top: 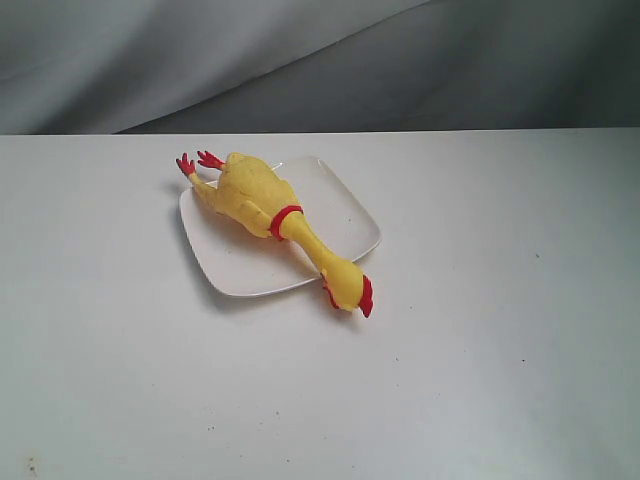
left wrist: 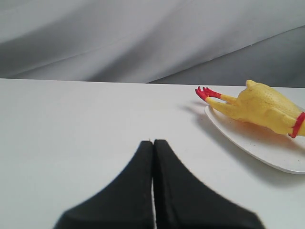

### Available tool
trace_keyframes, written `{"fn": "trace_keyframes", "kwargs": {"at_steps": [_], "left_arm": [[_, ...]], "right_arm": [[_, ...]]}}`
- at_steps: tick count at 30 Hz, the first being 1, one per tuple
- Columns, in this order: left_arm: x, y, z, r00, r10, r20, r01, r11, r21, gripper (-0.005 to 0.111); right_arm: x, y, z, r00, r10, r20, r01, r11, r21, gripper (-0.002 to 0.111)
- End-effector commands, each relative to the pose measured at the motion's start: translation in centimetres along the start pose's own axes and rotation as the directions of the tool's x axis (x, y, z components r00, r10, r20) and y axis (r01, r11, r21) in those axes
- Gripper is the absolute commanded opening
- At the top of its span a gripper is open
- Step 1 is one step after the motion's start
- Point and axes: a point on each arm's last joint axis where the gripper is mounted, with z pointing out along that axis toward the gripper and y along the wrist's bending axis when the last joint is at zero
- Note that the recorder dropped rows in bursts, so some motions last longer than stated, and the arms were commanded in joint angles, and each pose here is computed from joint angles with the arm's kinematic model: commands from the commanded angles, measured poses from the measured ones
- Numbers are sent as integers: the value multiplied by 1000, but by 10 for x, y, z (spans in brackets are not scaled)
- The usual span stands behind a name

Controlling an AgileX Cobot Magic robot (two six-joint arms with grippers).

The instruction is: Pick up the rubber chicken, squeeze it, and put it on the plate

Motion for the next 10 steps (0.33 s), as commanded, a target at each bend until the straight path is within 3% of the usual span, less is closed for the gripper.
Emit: {"fn": "trace_keyframes", "kwargs": {"at_steps": [1, 10], "left_arm": [[2, 0, 0, 1000, -14, -4, 14, 1000, 1, 0], [2, 0, 0, 1000, -11, -4, 11, 1000, 1, 0]], "right_arm": [[1, -1, 0, 1000, -7, -1, 7, 1000, 9, 0], [1, -1, 0, 1000, -7, -1, 7, 1000, 9, 0]]}}
